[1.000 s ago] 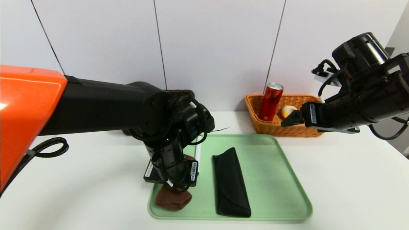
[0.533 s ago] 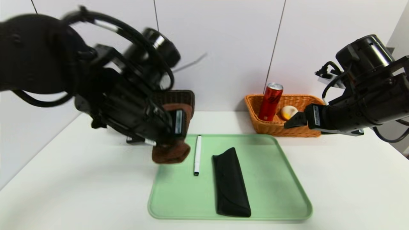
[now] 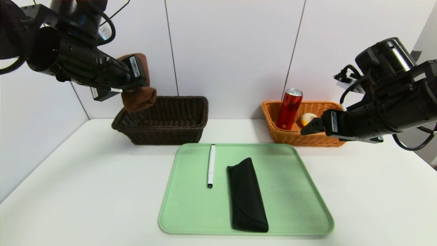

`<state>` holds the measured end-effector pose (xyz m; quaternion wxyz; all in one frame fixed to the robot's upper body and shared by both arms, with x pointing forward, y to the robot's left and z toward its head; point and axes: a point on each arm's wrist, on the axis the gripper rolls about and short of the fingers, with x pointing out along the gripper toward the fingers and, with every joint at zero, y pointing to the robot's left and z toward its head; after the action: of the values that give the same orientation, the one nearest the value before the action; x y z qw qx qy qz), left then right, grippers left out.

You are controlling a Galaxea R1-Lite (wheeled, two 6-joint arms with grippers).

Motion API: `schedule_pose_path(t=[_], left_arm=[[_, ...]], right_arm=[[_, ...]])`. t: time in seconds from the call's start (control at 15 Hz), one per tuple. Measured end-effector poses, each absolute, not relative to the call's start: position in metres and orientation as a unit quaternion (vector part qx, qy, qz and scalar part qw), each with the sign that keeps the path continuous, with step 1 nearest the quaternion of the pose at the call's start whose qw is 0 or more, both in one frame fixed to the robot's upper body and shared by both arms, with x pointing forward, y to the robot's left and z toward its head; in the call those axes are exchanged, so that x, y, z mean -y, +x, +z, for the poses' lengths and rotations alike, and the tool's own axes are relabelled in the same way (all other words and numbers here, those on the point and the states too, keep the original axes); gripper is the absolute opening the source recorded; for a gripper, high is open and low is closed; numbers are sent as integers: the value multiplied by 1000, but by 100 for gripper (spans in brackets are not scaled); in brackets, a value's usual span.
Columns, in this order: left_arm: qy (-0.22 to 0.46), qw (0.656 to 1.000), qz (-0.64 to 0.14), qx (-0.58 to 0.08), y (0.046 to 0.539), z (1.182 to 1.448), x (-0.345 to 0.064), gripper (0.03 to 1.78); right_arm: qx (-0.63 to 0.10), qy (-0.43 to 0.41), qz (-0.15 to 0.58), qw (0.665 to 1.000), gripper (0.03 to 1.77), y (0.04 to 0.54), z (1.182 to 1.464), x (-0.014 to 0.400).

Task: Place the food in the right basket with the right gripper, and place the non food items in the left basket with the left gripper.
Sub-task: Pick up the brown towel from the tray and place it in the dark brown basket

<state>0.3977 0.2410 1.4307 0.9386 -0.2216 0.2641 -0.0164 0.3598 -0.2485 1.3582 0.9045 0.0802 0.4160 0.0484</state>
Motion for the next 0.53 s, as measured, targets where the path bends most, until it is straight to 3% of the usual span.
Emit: schedule_pose_path(t=[0.53], left_arm=[[-218,941,30,-257,493,1379,-256,37]], right_arm=[[-418,79,47,904,170,367,1353,246]])
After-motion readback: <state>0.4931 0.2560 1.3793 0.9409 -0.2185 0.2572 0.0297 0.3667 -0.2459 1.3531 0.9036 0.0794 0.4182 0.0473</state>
